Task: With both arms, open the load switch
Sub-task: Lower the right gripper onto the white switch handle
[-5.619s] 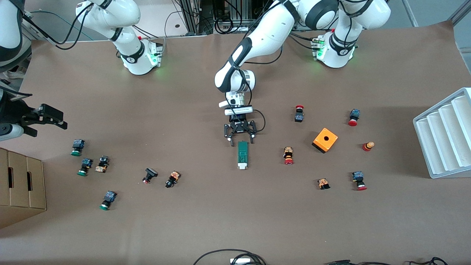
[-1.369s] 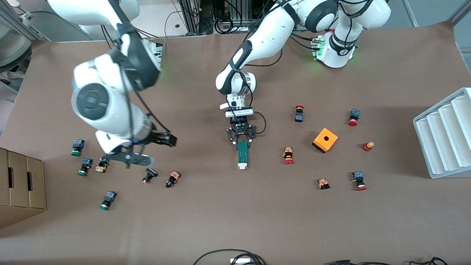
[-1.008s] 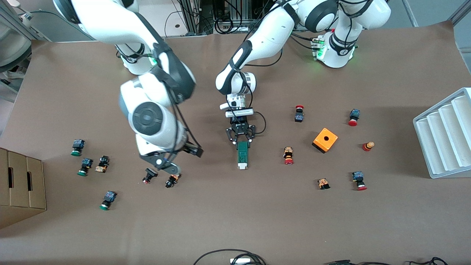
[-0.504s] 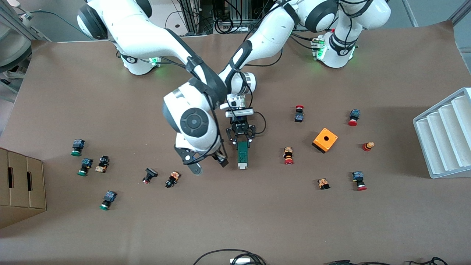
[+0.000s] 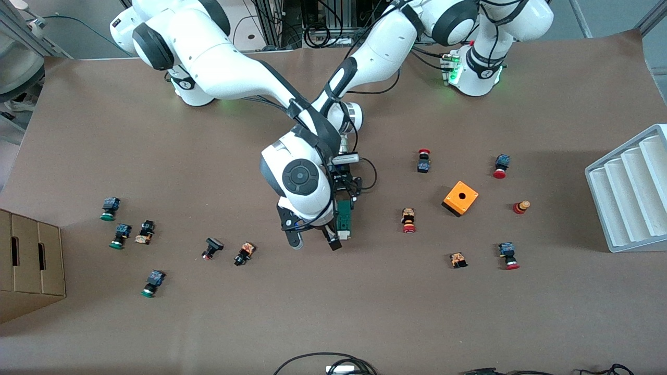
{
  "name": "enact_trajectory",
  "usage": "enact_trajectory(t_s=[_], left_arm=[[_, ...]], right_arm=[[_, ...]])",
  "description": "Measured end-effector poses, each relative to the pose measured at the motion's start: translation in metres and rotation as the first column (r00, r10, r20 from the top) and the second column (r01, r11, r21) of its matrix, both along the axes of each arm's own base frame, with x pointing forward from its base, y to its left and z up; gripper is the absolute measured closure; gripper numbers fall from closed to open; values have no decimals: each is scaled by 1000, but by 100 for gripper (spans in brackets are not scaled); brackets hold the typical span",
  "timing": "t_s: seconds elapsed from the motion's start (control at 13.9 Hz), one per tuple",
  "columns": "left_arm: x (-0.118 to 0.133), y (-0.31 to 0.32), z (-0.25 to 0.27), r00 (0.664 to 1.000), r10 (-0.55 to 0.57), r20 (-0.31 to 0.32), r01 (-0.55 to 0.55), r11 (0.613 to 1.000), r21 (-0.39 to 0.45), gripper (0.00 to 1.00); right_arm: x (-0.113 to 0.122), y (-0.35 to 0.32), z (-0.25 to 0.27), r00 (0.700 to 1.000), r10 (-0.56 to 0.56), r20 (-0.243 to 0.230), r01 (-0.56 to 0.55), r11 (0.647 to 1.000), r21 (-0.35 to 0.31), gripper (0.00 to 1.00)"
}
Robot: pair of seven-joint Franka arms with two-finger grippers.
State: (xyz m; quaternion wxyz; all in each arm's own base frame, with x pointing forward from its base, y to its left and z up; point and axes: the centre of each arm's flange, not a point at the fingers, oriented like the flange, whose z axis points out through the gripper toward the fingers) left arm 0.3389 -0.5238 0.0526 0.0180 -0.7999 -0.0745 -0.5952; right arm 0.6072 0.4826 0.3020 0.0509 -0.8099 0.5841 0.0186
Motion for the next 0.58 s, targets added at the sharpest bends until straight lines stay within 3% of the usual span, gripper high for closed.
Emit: enact_trajectory(t_s=[0.36, 0.58], left_arm=[[0, 0, 0, 1000, 0, 0, 0, 1000, 0, 45], [0, 0, 0, 1000, 0, 0, 0, 1000, 0, 45]], right_arm=[[1, 8, -6, 999, -42, 0, 42, 999, 11, 1], [6, 24, -18, 993, -104, 50, 101, 993, 53, 3]])
